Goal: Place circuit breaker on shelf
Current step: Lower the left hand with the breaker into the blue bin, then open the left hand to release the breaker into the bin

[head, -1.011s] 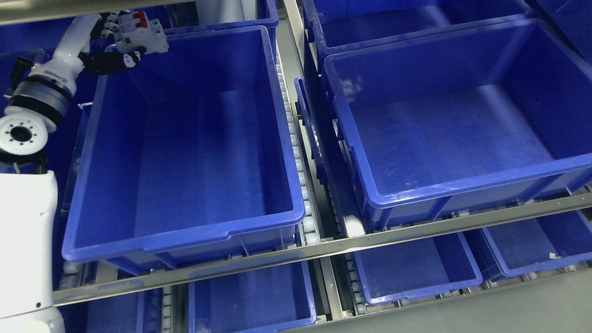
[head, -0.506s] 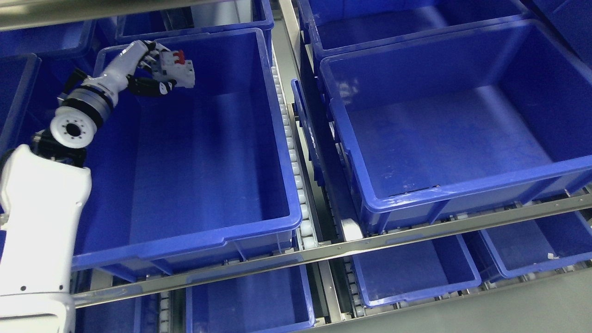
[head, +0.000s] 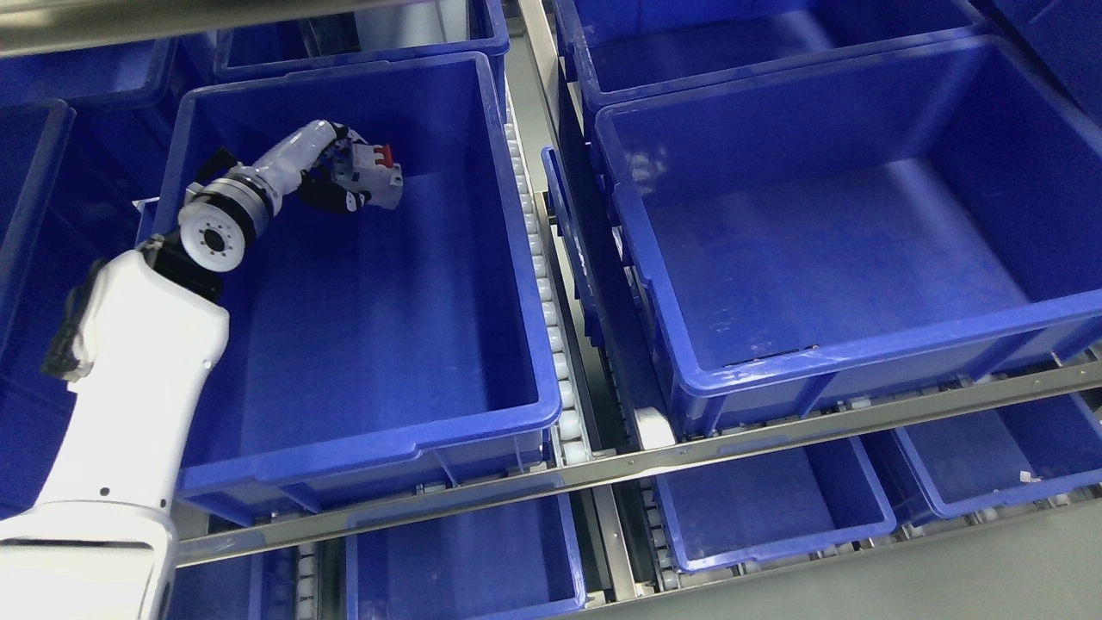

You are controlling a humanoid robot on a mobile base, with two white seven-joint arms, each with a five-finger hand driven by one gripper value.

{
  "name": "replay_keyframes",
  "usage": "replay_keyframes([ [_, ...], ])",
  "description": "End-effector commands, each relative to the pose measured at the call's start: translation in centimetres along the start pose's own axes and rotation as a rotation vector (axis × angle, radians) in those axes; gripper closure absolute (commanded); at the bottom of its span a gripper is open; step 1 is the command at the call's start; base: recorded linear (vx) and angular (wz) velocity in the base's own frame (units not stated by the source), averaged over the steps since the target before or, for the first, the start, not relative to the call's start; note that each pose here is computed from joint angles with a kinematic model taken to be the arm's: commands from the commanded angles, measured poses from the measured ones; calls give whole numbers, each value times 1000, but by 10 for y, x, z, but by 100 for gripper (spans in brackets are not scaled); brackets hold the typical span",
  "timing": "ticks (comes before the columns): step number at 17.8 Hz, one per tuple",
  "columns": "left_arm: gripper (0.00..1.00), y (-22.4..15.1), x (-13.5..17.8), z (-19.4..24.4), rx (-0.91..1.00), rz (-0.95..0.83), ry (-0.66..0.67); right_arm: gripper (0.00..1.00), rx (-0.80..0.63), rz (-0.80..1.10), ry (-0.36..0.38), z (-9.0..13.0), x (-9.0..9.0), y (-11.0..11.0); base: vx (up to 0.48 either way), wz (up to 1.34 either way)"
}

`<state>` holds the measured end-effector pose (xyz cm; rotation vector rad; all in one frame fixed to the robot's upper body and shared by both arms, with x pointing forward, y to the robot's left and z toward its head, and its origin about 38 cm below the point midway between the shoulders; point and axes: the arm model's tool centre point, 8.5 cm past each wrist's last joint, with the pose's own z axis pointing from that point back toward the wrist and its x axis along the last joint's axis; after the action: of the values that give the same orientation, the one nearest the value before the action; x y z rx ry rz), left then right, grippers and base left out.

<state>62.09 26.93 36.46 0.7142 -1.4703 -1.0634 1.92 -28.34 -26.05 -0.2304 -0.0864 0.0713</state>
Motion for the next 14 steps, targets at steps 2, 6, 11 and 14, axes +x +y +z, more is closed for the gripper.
replay_keyframes([
  [2,60,-60,-12,-16,-160,-8,74,0,-15,24,10,-1,-2,-10,0,0],
  [6,38,-50,-14,-14,-140,10,73,0,-13,24,10,-1,-2,-10,0,0],
  [11,12,-2,1,-13,-31,98,27,0,-14,24,10,-1,-2,-10,0,0],
  [14,8,85,7,14,238,262,-63,0,-13,24,10,-1,-2,-10,0,0],
])
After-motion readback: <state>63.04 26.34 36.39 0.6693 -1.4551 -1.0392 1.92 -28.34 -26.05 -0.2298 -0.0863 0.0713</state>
